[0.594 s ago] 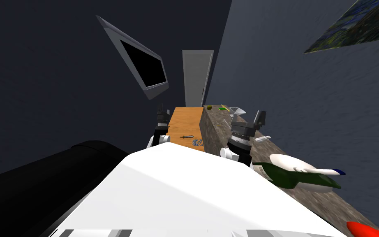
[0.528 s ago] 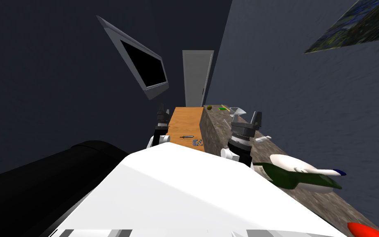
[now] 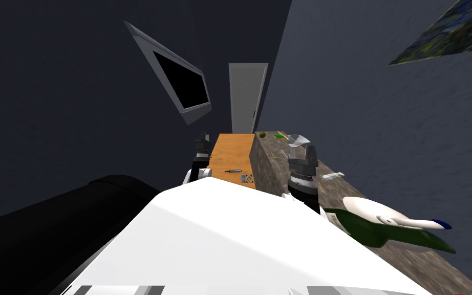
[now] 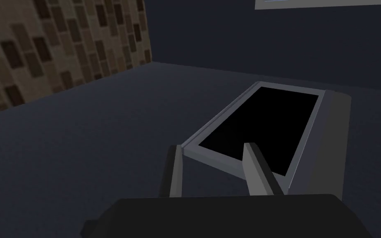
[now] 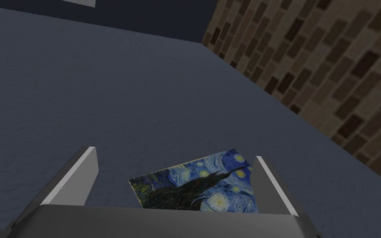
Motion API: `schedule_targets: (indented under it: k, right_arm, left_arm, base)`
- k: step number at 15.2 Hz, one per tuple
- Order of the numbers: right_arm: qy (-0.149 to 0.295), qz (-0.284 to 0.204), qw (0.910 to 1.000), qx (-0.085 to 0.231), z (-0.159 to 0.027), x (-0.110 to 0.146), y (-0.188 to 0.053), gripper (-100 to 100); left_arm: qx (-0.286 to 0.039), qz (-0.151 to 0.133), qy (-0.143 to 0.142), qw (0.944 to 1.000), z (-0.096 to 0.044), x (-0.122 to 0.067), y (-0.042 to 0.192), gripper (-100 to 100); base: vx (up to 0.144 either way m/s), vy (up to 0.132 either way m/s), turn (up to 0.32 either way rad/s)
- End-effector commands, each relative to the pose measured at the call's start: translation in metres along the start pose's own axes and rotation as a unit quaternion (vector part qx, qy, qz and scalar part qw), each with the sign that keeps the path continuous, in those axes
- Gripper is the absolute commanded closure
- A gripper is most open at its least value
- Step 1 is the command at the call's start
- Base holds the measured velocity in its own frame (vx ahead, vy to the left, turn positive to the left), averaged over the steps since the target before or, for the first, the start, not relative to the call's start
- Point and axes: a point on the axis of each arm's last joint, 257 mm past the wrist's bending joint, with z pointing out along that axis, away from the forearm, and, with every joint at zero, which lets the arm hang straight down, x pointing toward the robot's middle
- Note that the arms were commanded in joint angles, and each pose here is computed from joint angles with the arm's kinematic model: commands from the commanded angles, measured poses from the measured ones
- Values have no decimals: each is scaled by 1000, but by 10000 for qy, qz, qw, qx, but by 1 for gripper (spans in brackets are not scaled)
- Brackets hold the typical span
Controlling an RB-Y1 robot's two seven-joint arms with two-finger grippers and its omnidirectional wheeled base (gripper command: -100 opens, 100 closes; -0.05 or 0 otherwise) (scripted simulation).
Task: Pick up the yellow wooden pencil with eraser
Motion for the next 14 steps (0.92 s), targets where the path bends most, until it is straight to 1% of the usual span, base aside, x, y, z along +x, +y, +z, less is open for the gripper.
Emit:
schedule_targets:
  k: [1,2,3,4,5,6,7,8,9,10,11,12,13,14]
  right_arm:
    - [183,-251,9994,155,-9,0,-7,-100]
    - [309,-534,9975,351,-20,-2,-16,-100]
    - [385,-560,9971,354,-21,0,-16,-100]
    - [516,-855,9936,527,-32,-3,-24,-100]
    - [606,-887,9926,565,-34,-1,-25,-100]
    - [606,-887,9926,565,-34,-1,-25,-100]
    - [795,-1211,9863,785,-49,-4,-34,-100]
    - [848,-1227,9857,785,-49,-3,-35,-100]
    - [1019,-1548,9784,915,-59,-6,-41,-100]
    - [1114,-1575,9760,1007,-66,-5,-44,-100]
    - [1272,-1897,9671,1124,-76,-9,-49,-100]
    - [1387,-1921,9637,1229,-84,-8,-52,-100]
    - [1403,-1925,9634,1228,-84,-8,-52,-100]
    - [1633,-2258,9501,1401,-99,-11,-59,-100]
  left_arm:
    - [0,0,0,10000,0,0,0,0]
    - [0,0,0,10000,0,0,0,0]
    - [0,0,0,10000,0,0,0,0]
    - [0,0,0,10000,0,0,0,0]
    - [0,0,0,10000,0,0,0,0]
    - [0,0,0,10000,0,0,0,0]
    - [0,0,0,10000,0,0,0,0]
    - [0,0,0,10000,0,0,0,0]
    - [0,0,0,10000,0,0,0,0]
    - [0,0,0,10000,0,0,0,0]
    - [0,0,0,10000,0,0,0,0]
    - [0,0,0,10000,0,0,0,0]
    - [0,0,0,10000,0,0,0,0]
    - [0,0,0,10000,0,0,0,0]
  base:
    - [42,44,28]
    - [50,43,35]
    - [50,41,28]
    - [52,47,47]
    - [50,40,36]
    - [36,24,10]
    - [42,29,39]
    - [49,37,39]
    - [66,49,53]
    - [69,54,47]
    - [70,62,58]
    - [67,55,44]
    - [48,33,8]
    - [54,33,45]
